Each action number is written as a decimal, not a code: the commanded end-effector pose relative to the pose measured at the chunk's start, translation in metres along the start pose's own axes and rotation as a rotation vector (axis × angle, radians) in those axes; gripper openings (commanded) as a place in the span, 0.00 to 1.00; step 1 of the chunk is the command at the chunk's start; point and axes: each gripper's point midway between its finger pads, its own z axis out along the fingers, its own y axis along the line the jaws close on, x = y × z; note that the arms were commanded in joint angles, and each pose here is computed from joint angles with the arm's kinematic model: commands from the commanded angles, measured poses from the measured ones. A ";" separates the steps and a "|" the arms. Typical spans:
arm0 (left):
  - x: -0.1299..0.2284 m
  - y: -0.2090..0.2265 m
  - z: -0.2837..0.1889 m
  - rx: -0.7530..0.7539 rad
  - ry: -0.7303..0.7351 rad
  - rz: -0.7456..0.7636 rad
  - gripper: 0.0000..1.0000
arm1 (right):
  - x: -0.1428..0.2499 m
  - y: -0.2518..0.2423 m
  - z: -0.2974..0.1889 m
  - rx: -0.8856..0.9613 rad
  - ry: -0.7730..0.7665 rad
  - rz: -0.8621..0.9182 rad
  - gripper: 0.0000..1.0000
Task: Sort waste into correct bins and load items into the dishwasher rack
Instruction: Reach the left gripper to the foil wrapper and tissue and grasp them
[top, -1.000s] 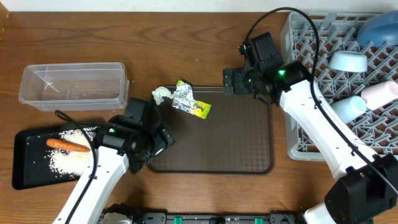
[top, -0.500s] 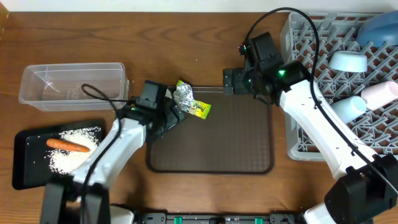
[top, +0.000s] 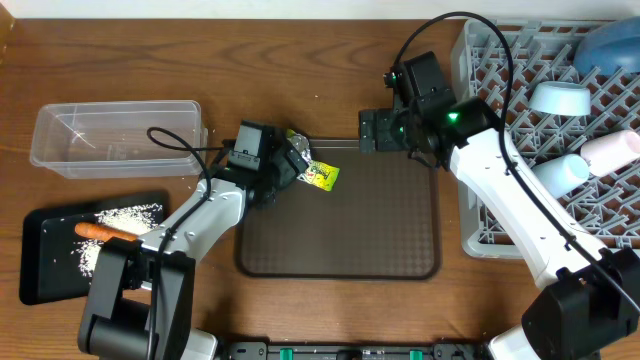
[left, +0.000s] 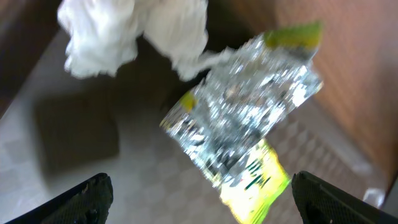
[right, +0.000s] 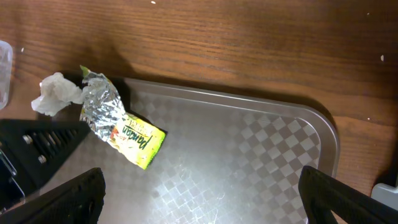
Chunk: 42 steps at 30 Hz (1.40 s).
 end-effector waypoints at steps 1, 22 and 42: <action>-0.009 0.000 0.002 -0.006 -0.053 -0.045 0.95 | -0.002 -0.001 -0.001 0.008 -0.008 0.013 0.99; -0.008 0.002 0.025 0.001 -0.035 -0.094 0.95 | -0.002 -0.001 -0.001 0.008 -0.008 0.013 0.99; -0.012 -0.007 0.036 0.050 -0.045 -0.087 0.66 | -0.002 -0.001 -0.001 0.008 -0.008 0.013 0.99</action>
